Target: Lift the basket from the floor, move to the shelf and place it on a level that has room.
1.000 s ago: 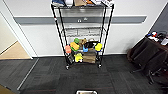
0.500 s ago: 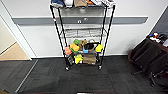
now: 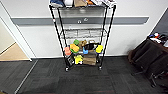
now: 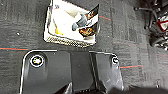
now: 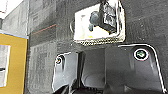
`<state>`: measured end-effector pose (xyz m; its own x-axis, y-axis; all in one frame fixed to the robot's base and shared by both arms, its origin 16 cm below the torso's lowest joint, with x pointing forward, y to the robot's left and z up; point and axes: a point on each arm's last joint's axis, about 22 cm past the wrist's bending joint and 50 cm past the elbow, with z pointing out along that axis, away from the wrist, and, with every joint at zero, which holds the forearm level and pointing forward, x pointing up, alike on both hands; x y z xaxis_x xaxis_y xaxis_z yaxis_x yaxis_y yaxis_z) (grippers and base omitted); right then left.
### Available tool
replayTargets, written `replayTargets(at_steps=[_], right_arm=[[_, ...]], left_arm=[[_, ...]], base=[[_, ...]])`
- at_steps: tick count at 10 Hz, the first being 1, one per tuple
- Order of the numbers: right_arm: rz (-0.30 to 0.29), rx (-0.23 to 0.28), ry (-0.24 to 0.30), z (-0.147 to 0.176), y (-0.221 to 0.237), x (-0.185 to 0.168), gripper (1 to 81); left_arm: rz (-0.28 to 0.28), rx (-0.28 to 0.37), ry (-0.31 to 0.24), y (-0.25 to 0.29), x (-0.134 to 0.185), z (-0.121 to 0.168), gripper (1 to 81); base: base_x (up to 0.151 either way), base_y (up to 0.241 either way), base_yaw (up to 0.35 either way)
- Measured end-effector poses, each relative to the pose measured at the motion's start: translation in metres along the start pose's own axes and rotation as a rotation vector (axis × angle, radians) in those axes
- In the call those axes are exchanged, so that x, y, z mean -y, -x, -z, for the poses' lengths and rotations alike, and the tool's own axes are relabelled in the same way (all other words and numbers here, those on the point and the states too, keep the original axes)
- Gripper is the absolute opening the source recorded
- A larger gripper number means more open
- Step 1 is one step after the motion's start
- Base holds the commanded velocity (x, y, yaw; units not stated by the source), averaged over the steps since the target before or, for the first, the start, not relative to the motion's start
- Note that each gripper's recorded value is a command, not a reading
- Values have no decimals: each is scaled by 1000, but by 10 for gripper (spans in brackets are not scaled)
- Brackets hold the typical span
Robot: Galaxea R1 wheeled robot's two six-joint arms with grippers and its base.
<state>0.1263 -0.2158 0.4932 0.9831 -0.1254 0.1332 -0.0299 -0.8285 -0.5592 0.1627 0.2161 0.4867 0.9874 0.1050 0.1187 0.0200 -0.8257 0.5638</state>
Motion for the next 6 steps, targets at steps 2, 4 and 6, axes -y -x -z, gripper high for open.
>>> replayTargets(at_steps=[2,4,6], right_arm=[[-3,8,3,1,6,-1,811],[-2,5,4,1,4,-2,811],[-3,6,4,0,5,-1,811]], left_arm=[[1,3,0,2,0,0,811],[36,8,2,3,-3,-2,811],[100,14,-14,11,2,-2,811]], base=[[0,0,0],[0,0,0],[0,0,0]])
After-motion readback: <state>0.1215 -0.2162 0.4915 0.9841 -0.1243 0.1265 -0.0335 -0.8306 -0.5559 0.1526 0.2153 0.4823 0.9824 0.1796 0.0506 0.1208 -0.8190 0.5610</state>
